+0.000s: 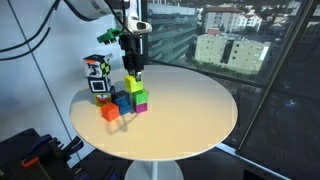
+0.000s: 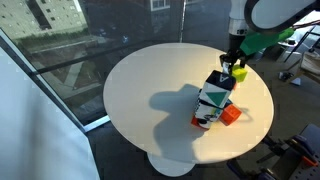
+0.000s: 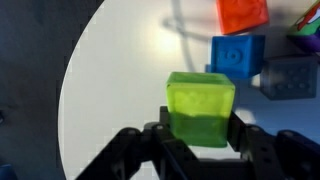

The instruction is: Pick up the lime green block and put it on the green block

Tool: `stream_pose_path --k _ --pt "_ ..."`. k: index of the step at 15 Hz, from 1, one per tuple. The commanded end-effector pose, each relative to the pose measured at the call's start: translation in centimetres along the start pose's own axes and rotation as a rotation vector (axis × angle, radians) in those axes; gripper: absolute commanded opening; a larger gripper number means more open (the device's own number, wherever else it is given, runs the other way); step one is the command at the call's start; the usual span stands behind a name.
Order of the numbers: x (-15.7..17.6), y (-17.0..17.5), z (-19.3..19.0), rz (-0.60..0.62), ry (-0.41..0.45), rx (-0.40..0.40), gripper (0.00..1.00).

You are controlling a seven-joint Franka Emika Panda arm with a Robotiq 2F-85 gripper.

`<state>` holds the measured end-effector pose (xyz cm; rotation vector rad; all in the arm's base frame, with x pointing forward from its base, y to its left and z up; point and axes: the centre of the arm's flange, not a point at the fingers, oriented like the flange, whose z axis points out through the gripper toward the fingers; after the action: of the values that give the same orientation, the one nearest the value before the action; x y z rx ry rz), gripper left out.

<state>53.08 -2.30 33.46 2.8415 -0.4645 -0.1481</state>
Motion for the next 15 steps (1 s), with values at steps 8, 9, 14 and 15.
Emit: stream_pose_path --k 8,9,14,15 --pt "3.1 -1.9 -0.1 0.054 -0.007 0.061 0.29" --pt "3.2 -1.9 -0.1 0.057 -0.005 0.063 0.29" --pt "4.0 -2.2 0.2 0.075 0.003 0.063 0.29" --pt "4.1 -2.2 0.3 0.076 0.004 0.064 0.29"
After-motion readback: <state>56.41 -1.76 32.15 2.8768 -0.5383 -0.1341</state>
